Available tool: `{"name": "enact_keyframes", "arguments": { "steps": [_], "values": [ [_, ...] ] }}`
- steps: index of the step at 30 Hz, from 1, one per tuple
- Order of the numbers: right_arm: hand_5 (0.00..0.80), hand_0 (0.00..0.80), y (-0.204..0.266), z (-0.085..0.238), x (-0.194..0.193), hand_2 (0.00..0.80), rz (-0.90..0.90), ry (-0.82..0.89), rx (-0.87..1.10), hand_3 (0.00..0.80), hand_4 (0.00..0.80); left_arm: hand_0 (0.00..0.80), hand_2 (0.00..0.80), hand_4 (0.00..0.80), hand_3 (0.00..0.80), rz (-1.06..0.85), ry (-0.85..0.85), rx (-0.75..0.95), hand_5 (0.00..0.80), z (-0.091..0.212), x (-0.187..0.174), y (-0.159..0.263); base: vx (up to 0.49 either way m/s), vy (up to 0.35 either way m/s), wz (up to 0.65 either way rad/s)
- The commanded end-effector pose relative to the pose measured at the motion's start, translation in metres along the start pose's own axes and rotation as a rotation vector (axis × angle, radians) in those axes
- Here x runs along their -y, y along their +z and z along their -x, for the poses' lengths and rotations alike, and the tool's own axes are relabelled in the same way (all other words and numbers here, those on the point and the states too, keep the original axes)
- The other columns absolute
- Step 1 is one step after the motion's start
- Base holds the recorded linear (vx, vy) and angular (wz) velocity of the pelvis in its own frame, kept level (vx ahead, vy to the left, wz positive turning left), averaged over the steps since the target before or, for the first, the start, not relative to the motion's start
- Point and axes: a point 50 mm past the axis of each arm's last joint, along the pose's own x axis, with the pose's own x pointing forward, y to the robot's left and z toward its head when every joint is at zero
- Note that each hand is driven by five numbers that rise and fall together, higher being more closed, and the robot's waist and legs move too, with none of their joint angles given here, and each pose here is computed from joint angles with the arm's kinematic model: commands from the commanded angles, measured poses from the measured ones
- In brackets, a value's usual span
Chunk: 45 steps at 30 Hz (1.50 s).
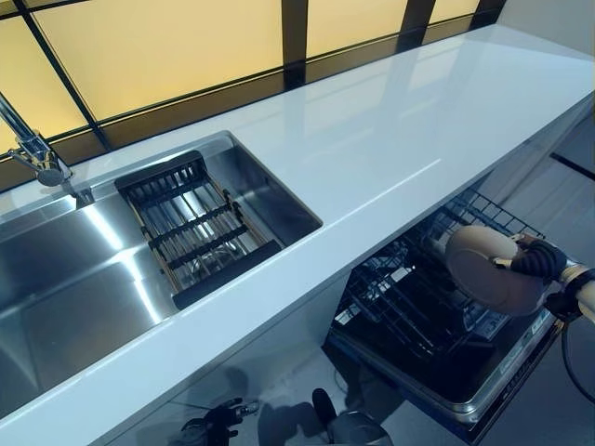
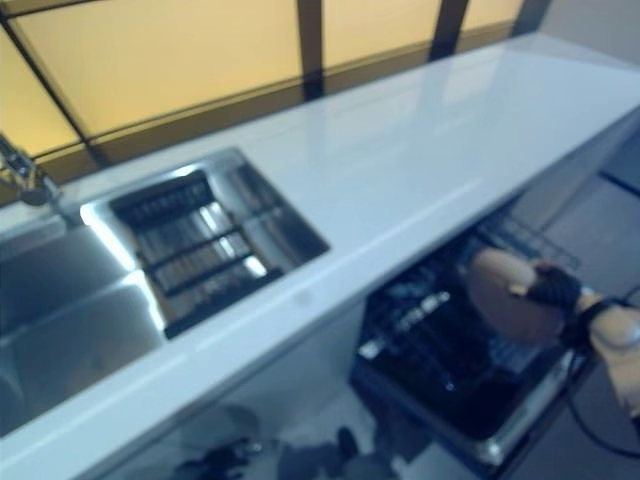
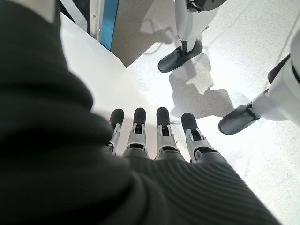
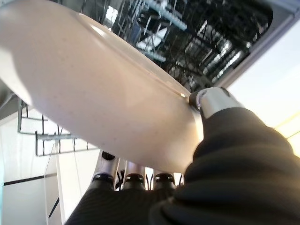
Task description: Take plates into dishwasher
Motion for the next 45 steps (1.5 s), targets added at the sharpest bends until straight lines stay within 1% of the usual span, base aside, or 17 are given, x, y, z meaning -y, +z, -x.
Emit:
{"name": "enact_keyframes", "arguments": {
  "steps": [1,13,16,22,27,35,45],
  "values": [
    [0.8,0.8,0.03,-0.016,0.008,0.8,-0.029,-0.077,0.106,0.8,0.8,0.0,0.0,0.0,0.0,-0.026,0.043,0.008,0.0,0.002,-0.018,0.01,0.0,0.0,0.0],
    [0.8,0.8,0.028,-0.029,-0.021,0.8,-0.055,-0.022,0.076,0.8,0.8,0.0,0.0,0.0,0.0,-0.041,0.035,0.002,0.0,0.003,-0.017,0.009,-0.003,-0.004,0.05],
    [0.8,0.8,0.029,-0.033,-0.027,0.8,-0.031,-0.01,0.066,0.8,0.8,0.0,0.0,0.0,0.0,-0.045,0.032,0.003,0.0,0.002,-0.015,0.01,-0.001,-0.001,0.01],
    [0.8,0.8,0.025,-0.042,-0.044,0.8,-0.007,0.007,0.014,0.8,0.8,0.0,0.0,0.0,0.0,-0.05,0.018,0.011,0.0,0.001,-0.011,0.012,-0.001,0.002,0.03],
    [0.8,0.8,0.017,-0.049,-0.055,0.8,-0.055,0.018,-0.048,0.8,0.8,0.0,0.0,0.0,0.0,-0.062,0.013,0.011,0.0,0.0,-0.01,0.014,-0.002,0.004,0.08],
    [0.8,0.8,0.002,-0.055,-0.07,0.8,-0.095,0.022,-0.136,0.8,0.8,0.0,0.0,0.0,0.0,-0.082,0.0,0.017,0.0,-0.001,-0.008,0.019,-0.016,-0.001,0.1],
    [0.8,0.8,-0.009,-0.057,-0.093,0.8,-0.091,0.068,-0.207,0.8,0.8,0.0,0.0,0.0,0.0,-0.092,-0.014,0.03,0.0,-0.003,-0.004,0.02,0.0,0.0,0.0]
  ]
}}
